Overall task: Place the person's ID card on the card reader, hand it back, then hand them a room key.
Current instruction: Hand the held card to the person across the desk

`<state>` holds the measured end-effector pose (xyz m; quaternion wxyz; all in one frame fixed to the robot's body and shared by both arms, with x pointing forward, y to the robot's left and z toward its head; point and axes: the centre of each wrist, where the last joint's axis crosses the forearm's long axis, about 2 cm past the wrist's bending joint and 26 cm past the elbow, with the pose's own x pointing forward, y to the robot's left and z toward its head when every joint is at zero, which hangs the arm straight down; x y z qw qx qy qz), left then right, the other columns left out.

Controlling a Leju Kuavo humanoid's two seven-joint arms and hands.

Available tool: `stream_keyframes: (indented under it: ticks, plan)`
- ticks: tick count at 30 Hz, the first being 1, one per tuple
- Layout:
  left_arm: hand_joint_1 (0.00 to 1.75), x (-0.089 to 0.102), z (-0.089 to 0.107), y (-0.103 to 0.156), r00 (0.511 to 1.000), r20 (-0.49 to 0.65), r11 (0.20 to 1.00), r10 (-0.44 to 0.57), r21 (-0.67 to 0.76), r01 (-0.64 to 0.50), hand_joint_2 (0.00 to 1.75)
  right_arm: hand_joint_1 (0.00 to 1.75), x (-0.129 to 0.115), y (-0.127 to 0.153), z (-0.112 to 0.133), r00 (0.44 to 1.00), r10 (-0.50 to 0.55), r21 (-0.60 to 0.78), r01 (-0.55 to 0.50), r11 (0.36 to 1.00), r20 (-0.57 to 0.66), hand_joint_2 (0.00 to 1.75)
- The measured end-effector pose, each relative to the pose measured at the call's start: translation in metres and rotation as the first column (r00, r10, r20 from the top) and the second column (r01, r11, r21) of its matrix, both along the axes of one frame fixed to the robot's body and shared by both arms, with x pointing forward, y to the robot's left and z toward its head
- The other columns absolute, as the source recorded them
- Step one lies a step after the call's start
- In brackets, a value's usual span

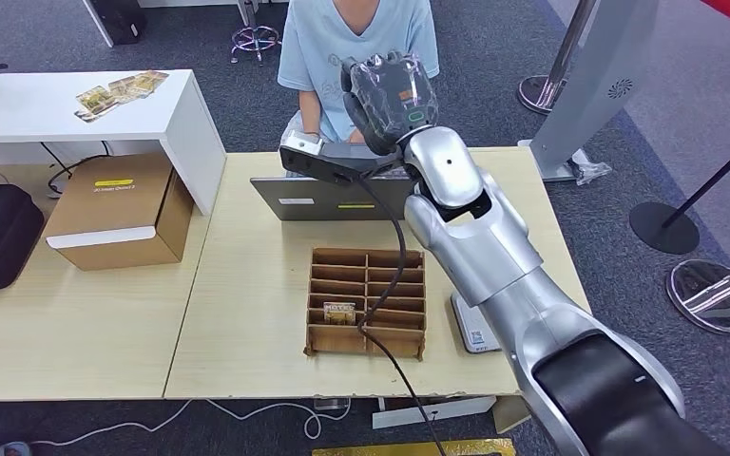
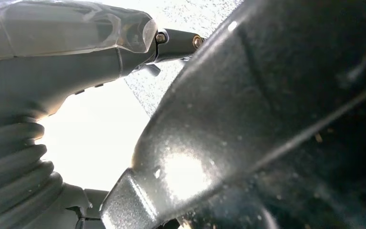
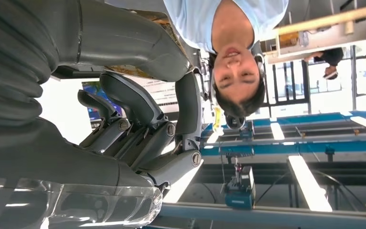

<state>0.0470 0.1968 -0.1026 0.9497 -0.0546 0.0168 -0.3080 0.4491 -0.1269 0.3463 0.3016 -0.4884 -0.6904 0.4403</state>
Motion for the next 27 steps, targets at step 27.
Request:
stream_keyframes:
  ticks: [27]
  plan:
    - [0.00,-0.011,-0.001,-0.001,0.987,-0.022,0.987,0.158,0.025,-0.157,1.75,1.75,0.021,-0.006,-0.007,0.993,-0.073,-0.057,0.068,0.996,-0.096,1.75]
